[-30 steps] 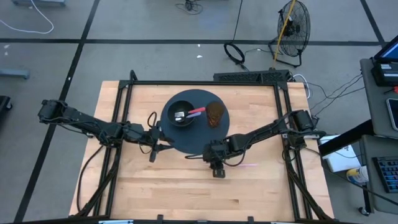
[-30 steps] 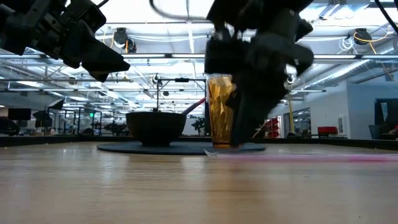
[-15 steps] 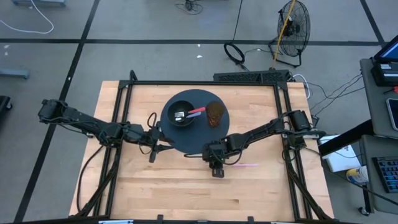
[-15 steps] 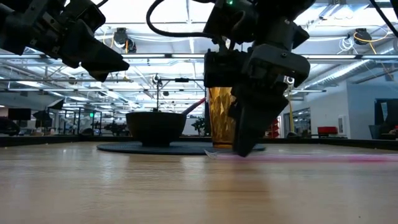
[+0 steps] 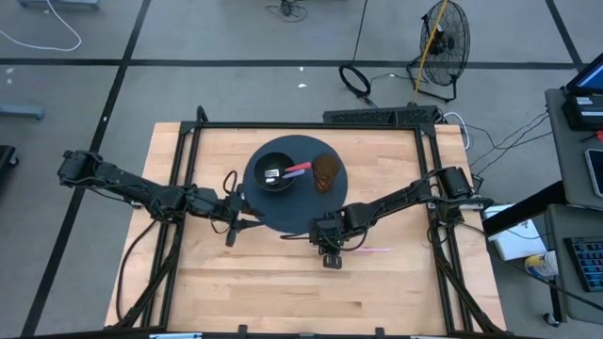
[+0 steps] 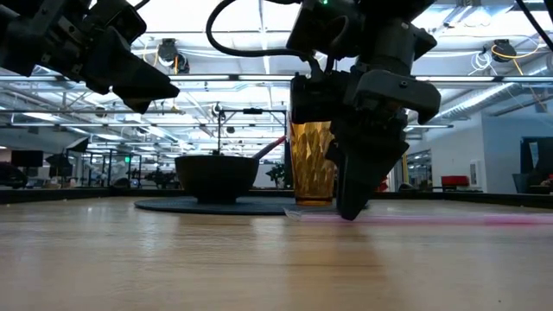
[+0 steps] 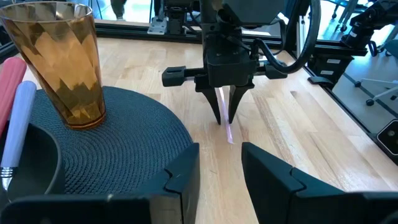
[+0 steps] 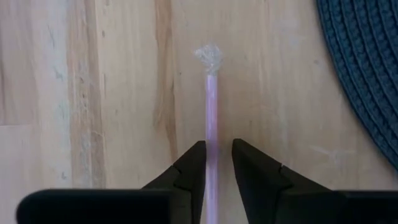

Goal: Pick & Place Utensil
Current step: Put the straw into the glass

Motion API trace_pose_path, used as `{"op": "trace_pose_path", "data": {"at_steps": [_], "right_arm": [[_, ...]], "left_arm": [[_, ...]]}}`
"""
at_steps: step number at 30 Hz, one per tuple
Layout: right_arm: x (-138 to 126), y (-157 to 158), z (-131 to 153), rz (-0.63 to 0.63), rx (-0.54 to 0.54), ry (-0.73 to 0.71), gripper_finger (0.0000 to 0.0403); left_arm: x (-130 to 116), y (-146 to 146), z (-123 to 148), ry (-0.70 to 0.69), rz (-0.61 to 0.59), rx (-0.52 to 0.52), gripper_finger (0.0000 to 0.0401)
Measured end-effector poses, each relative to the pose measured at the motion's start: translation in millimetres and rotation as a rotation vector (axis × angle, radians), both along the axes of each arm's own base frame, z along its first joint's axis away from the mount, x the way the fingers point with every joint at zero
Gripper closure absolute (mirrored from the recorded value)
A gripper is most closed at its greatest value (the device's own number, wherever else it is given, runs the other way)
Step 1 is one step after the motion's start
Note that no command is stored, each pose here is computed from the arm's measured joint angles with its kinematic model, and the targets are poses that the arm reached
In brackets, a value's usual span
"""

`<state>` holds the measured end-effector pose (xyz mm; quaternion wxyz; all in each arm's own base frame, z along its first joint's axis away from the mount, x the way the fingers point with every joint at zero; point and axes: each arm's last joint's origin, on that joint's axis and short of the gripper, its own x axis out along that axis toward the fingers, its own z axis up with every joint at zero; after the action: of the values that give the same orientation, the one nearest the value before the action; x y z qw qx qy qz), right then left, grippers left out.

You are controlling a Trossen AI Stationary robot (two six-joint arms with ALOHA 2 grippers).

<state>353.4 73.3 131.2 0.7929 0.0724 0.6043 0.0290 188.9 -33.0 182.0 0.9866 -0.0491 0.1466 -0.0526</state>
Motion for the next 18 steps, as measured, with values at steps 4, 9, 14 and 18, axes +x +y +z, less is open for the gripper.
{"op": "trace_pose_path", "data": {"at_steps": [4,9,14,18], "right_arm": [[0.0,0.6,0.0,0.003,-0.007,-0.004,0.0341],[0.0,0.5,-0.4,0.014,-0.012,-0.005,0.0369],[-0.1,0.5,-0.7,0.021,-0.013,-0.004,0.0397],[-1.6,-0.3,-1.7,0.018,-0.025,0.013,0.0397]], "left_arm": [[0.0,0.0,0.0,0.0,0.0,0.0,0.0279],[0.0,0.0,0.0,0.0,0.0,-0.001,0.0279],[0.0,0.0,0.1,0.0,0.0,-0.001,0.0279],[0.0,0.0,0.1,-0.001,0.001,-0.002,0.0279]]}}
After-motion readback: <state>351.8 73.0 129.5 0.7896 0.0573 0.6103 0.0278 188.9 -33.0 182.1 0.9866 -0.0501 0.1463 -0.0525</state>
